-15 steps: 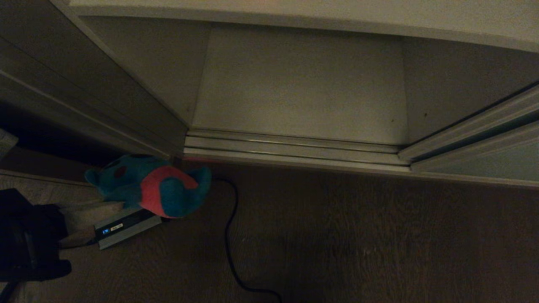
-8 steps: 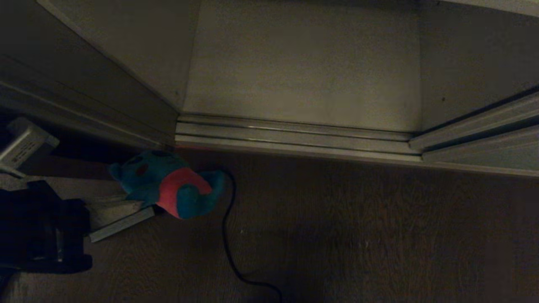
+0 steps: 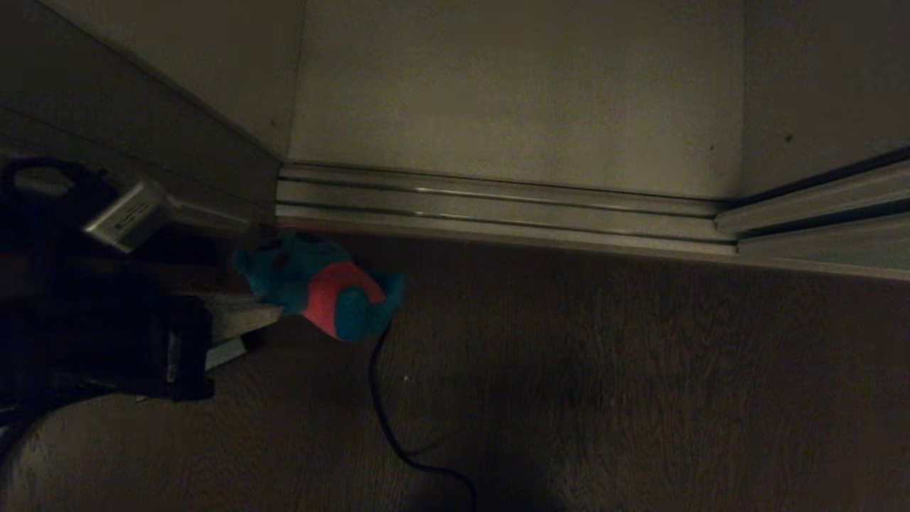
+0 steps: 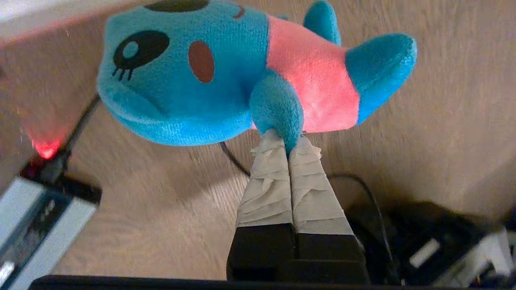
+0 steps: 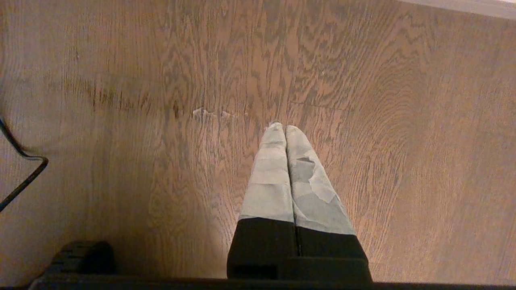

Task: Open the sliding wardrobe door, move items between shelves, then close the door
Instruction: Place the blue doll on the lower shelf

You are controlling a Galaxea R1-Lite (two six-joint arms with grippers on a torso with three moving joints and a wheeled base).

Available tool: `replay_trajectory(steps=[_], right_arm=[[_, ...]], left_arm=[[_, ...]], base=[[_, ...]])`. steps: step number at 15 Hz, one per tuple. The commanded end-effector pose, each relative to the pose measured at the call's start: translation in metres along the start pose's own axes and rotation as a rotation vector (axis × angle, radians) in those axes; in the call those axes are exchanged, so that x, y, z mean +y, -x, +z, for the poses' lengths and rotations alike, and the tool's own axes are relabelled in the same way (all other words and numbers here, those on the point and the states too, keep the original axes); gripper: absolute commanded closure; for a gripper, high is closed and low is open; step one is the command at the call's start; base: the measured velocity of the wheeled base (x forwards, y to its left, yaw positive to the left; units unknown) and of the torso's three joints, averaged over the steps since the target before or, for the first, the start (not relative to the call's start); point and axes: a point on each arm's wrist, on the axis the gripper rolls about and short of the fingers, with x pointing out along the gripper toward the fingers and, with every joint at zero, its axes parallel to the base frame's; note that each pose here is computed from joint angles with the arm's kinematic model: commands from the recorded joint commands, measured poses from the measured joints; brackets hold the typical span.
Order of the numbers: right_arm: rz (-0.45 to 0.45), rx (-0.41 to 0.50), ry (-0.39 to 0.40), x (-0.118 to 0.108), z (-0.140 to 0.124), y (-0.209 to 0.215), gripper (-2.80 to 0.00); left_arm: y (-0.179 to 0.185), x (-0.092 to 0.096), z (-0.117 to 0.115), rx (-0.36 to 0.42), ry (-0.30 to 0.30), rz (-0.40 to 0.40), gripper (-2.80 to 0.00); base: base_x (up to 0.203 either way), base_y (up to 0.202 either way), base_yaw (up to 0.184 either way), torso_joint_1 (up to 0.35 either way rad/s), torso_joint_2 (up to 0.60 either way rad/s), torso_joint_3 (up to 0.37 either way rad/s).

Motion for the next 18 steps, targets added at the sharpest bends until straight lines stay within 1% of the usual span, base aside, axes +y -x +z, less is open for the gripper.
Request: replay_trajectory(steps=[1,3,5,7,10,13,15,16,18], right_arm=[[0.000,0.004,0.001,0.000,-0.001,0.000,0.00],[0.000,0.004,0.001,0.000,-0.001,0.000,0.00],[0.000,0.004,0.001,0.000,-0.001,0.000,0.00],[0.001,0.004,0.001,0.000,-0.001,0.000,0.00],[0.000,0.004,0.001,0.000,-0.001,0.000,0.00],[0.000,0.004,0.001,0.000,-0.001,0.000,0.00],[0.002,0.004,0.001,0.000,-0.001,0.000,0.00],[0.000,0.004,0.001,0.000,-0.001,0.000,0.00],[0.000,0.004,0.001,0.000,-0.001,0.000,0.00]], left_arm=[[-0.023,0.010,0.009,0.018,0.012,-0.008,0.00],[-0.033,0.017,0.022,-0.005,0.014,0.000,0.00],[-0.049,0.026,0.039,-0.093,0.046,0.034,0.00],[-0.073,0.038,0.052,-0.162,0.068,0.113,0.00],[-0.114,0.054,0.061,-0.269,0.063,0.226,0.00],[-0.153,0.064,0.067,-0.365,0.063,0.320,0.00],[-0.174,0.070,0.080,-0.457,0.070,0.394,0.00],[-0.184,0.073,0.083,-0.483,0.082,0.427,0.00],[-0.201,0.076,0.077,-0.480,0.101,0.461,0.00]], base=[[0.000,0.000,0.000,0.005,0.01,-0.046],[0.000,0.000,0.000,-0.001,0.00,-0.018],[0.000,0.000,0.000,0.000,0.00,0.000],[0.000,0.000,0.000,0.000,0.00,0.000],[0.000,0.000,0.000,0.000,0.00,0.000],[0.000,0.000,0.000,0.000,0.00,0.000],[0.000,0.000,0.000,0.000,0.00,0.000],[0.000,0.000,0.000,0.000,0.00,0.000],[0.000,0.000,0.000,0.000,0.00,0.000]])
